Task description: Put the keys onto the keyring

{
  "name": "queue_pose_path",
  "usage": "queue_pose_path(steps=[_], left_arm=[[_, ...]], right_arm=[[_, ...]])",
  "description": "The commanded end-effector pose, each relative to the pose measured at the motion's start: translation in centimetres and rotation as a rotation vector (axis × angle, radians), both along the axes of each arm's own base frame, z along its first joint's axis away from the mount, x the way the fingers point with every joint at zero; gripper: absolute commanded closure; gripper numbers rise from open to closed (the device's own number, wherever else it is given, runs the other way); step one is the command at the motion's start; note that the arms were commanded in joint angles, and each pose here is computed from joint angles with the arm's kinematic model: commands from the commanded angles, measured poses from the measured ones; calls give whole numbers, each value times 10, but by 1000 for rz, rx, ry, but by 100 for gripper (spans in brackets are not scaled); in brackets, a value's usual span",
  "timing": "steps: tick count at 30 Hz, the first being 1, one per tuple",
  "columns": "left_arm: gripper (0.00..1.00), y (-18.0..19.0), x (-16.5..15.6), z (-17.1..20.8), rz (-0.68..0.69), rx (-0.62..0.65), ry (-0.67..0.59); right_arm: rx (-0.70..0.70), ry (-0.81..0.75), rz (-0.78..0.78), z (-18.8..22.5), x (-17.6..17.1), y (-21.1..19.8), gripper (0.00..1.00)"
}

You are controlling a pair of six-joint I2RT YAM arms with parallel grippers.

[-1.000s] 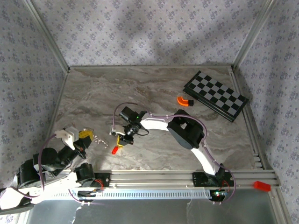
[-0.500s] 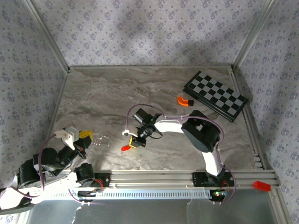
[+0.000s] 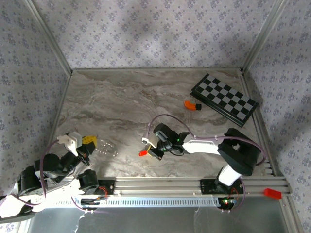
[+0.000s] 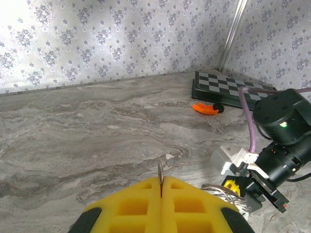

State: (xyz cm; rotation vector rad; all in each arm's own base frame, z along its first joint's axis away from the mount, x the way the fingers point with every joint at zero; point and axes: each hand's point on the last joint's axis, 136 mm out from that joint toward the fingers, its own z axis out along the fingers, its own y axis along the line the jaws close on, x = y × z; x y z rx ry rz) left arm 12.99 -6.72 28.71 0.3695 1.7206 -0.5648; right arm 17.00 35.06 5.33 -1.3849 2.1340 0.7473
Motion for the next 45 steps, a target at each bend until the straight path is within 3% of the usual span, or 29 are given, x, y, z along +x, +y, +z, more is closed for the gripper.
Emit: queue_pose_path(steps=[1,14,17,21,29,35,40,45], left_arm=[[100,-2,-2,9,-15,-47,-18],[100,-6,-2,10,-28,-48,-20],[100,-5,-2,10,-28,-51,-20],[100,-4,-3,10,-28,-54,-19],[100,-6,-5,11,-47,-59,-18],[100,-8,-6,11,-57,-61,-17],[100,-8,-6,11,-60,-61,-17],[100,-12,-8,12,-79,-66,-19]], right_arm=[[10,-29,-195,3,15,-10,100],[-1,31,-251,-17,-9,-26,99],[-3,60,-256,-8,-16,-26,89],[-94,77,-263,9,-19,-37,68],[-294,194,-296,40,-8,-54,51],[-475,281,-231,30,-13,-57,32],[-517,355,-203,19,-8,-51,27],[-537,406,-164,1,-5,-46,31]])
